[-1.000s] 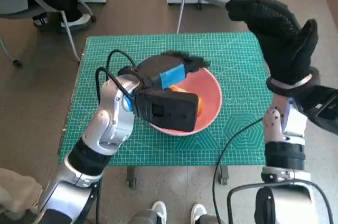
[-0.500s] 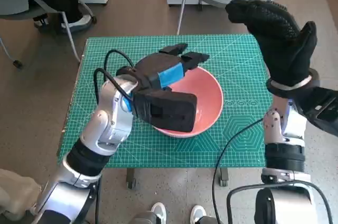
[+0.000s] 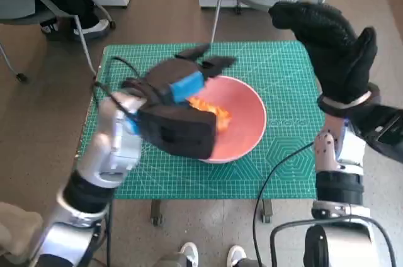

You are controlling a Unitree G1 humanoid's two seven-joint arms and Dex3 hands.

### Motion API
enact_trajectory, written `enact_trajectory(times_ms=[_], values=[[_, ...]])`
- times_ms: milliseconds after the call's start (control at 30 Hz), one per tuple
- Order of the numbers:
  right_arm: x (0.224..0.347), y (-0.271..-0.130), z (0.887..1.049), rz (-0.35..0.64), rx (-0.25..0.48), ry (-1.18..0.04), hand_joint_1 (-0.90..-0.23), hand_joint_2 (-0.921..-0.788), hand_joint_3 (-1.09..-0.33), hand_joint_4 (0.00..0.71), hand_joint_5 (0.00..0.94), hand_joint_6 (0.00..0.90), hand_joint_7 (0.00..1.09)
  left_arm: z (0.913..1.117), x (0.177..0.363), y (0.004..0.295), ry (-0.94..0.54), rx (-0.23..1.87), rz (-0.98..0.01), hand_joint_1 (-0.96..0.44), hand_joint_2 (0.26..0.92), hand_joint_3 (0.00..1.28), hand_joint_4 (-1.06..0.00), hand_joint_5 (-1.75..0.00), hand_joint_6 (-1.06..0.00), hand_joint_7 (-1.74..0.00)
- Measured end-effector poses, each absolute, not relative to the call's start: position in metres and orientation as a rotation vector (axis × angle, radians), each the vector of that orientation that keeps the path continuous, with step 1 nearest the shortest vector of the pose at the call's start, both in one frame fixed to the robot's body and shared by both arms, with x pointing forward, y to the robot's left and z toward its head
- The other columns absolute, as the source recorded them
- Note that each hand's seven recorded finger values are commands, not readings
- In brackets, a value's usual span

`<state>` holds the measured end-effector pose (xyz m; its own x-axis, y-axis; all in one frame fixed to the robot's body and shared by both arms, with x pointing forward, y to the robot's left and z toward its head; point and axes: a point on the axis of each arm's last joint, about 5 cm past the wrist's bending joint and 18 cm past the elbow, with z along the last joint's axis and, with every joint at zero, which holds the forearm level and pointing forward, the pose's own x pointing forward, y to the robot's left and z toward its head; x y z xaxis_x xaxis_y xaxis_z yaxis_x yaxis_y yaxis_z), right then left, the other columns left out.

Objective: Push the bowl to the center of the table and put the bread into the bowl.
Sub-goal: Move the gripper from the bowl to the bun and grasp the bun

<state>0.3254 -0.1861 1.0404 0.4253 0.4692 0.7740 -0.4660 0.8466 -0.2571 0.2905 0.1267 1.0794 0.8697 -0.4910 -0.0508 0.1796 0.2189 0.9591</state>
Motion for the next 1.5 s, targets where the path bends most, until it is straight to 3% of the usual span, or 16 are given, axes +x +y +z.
enact_trajectory(times_ms=[700, 1033, 1500], values=[[0.327, -0.187, 1.037, 0.597, 0.001, -0.955, -0.695, -0.921, -0.811, 0.319, 0.002, 0.411, 0.01, 1.114, 0.248, 0.191, -0.357, 1.326, -0.204, -0.39, 0.806, 0.00, -0.02, -0.01, -0.23, -0.06], [0.329, -0.185, 1.037, 0.619, 0.007, -0.958, -0.701, -0.921, -0.811, 0.318, 0.001, 0.403, 0.01, 1.108, 0.245, 0.198, -0.289, 1.371, -0.167, -0.38, 0.803, 0.00, -0.03, 0.00, -0.24, -0.04], [0.332, -0.184, 1.037, 0.645, 0.027, -0.943, -0.716, -0.921, -0.810, 0.318, 0.001, 0.407, 0.01, 1.101, 0.248, 0.199, -0.154, 1.357, -0.186, -0.37, 0.790, 0.00, -0.01, 0.00, -0.23, -0.02]])
